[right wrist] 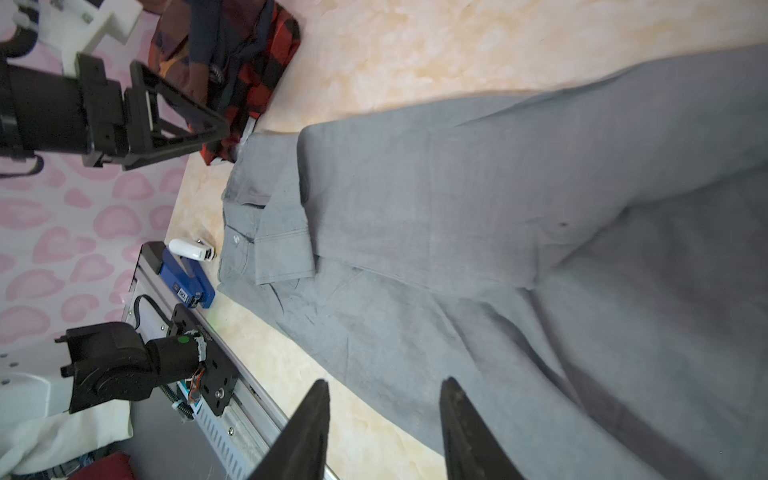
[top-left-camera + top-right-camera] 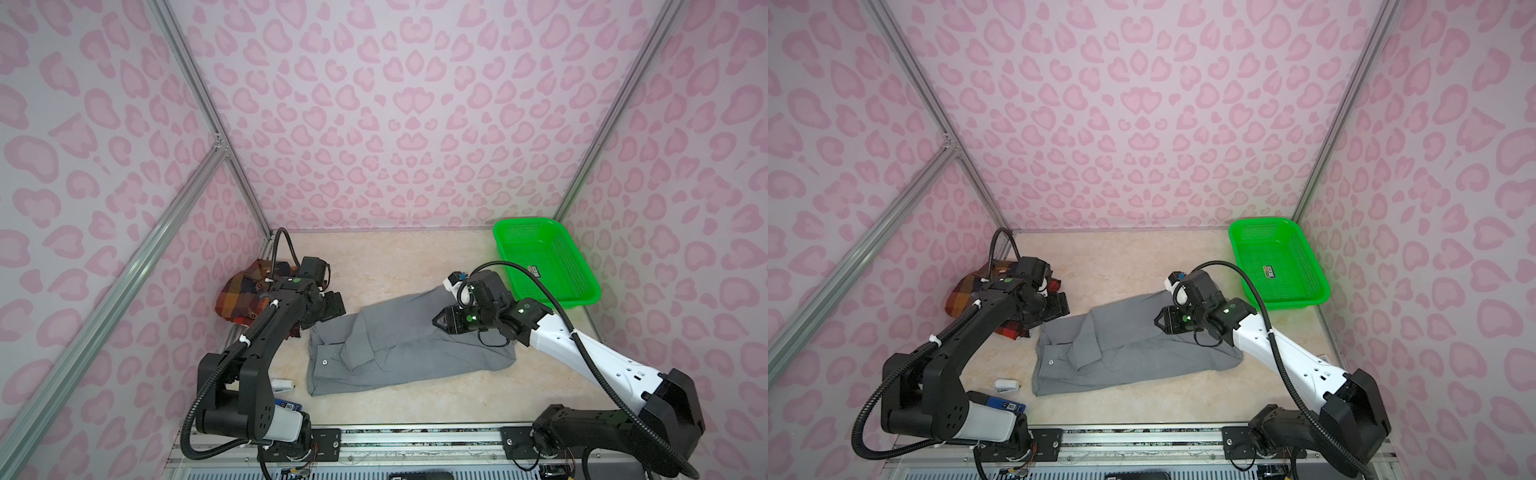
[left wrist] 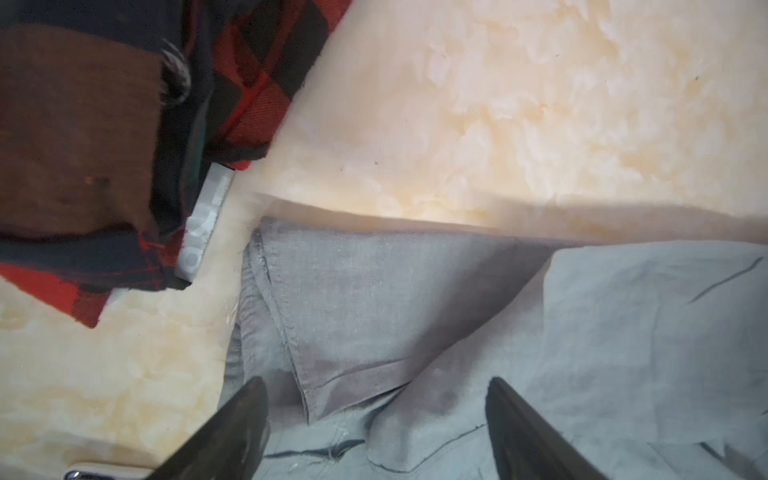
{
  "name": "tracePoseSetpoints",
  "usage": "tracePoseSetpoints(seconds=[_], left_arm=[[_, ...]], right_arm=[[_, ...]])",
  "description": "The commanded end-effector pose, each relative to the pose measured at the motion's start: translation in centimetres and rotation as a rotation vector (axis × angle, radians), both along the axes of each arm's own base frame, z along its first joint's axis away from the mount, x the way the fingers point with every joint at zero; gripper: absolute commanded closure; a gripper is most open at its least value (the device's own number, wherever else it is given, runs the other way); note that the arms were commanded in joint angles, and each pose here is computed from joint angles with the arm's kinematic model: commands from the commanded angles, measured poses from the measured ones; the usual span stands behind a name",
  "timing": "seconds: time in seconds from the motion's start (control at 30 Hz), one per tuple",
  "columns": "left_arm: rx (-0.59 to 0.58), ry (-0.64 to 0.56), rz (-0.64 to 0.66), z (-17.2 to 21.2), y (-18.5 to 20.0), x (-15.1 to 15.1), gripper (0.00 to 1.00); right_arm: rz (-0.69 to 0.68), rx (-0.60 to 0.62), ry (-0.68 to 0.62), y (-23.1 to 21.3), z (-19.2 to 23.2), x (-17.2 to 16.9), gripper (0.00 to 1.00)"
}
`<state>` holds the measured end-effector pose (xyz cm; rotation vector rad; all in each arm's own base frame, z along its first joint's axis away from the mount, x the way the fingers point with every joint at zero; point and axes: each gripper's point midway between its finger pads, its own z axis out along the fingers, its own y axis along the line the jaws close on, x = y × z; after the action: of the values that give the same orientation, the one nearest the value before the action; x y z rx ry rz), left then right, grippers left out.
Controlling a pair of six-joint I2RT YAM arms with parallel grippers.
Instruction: Fold and stack the long sleeve shirts
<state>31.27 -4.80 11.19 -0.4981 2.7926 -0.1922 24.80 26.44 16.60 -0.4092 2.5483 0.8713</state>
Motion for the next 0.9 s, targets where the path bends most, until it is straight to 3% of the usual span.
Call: tracePoseSetpoints(seconds=[0.0,0.23,0.33,0.53,0.87], left_arm=[[-0.038,-0.069,0.002,2.0,-0.2,0.1,0.14],[0.06,-0.223,0.019,5.3,2.1,-2.5,0.09],[0.076,-0.26,0.021,5.8,2.5,-3.7,0.09],[0.133,-0.328,0.049,6.3,3.9,-5.2,0.09],[0.161,-0.393,0.078,6.3,4.8,-6.1,0.09]], right_arm=[[0.023,0.029,0.03,2.9,-1.8,-0.1,0.57],[0.152,-0.121,0.044,11.0,-7.0,-0.9,0.61],[0.166,-0.122,0.065,13.9,-8.8,-0.6,0.64],[0.085,-0.278,0.004,14.7,-11.8,2.3,0.65],[0.157,-0.309,0.045,17.9,-14.9,1.1,0.66]])
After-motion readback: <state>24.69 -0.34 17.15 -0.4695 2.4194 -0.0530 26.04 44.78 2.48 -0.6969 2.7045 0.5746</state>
